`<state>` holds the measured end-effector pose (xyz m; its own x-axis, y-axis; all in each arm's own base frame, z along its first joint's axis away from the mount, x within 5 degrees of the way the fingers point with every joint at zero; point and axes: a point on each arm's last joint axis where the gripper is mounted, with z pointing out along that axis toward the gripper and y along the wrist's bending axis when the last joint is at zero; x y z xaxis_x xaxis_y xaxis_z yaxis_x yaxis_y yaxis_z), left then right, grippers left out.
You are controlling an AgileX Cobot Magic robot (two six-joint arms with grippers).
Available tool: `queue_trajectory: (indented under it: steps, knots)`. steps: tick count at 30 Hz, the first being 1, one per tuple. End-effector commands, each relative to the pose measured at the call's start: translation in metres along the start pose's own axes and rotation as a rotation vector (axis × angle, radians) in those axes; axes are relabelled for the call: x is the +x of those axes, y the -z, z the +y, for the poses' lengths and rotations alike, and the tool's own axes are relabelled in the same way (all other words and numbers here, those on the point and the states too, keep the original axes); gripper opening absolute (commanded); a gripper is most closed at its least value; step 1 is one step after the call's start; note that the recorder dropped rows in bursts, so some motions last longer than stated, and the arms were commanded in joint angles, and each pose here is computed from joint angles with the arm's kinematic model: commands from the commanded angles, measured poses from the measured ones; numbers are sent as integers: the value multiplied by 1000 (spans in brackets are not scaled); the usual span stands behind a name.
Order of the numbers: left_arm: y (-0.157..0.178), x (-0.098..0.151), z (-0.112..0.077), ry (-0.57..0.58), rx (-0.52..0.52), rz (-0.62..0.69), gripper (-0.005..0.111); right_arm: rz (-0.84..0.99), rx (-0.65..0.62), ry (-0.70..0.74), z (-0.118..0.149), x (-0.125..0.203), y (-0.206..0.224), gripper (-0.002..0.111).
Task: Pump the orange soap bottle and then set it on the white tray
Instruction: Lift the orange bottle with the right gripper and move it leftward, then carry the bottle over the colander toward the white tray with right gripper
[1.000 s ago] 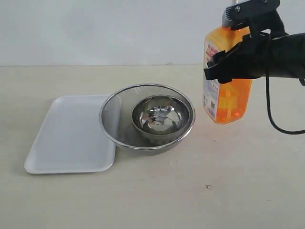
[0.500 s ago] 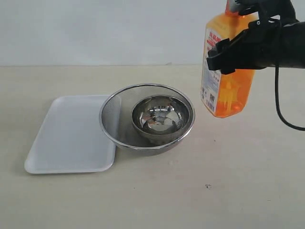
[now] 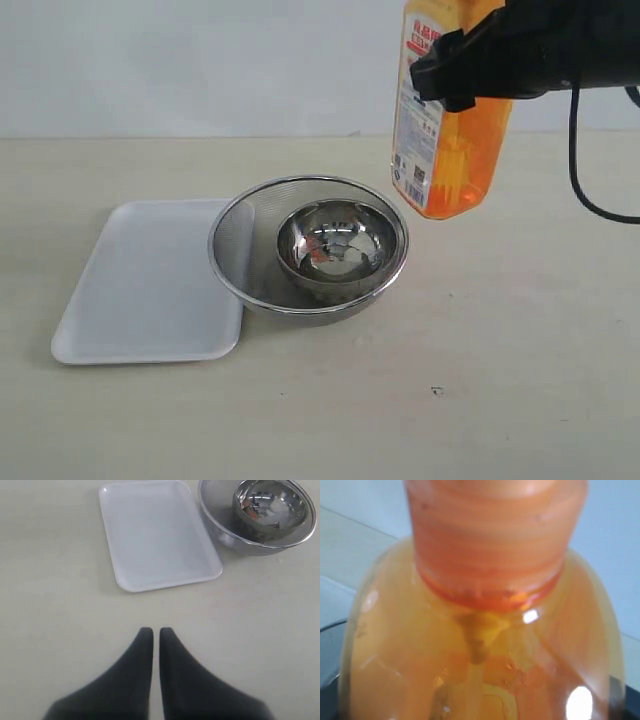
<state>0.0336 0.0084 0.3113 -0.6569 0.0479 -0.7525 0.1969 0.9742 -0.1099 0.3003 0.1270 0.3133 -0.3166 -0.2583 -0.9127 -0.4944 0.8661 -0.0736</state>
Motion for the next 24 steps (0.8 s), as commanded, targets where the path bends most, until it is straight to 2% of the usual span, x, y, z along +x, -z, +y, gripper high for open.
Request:
queue_trajectory:
  steps: [1,7,12,20,24]
  knots:
    - [0,-2,-1,7,17,-36,5,-78,12,9,-2,-22,13,0]
    - [0,-2,-1,6,15,-37,5,-67,-8,16,0,-22,13,0]
    - [0,-3,0,3,8,-42,5,-90,-48,70,21,-26,12,0]
    - [0,-3,0,3,8,-42,5,-106,-60,56,29,-28,12,0]
    - [0,-3,0,0,6,-43,5,-139,-116,74,45,-41,14,0]
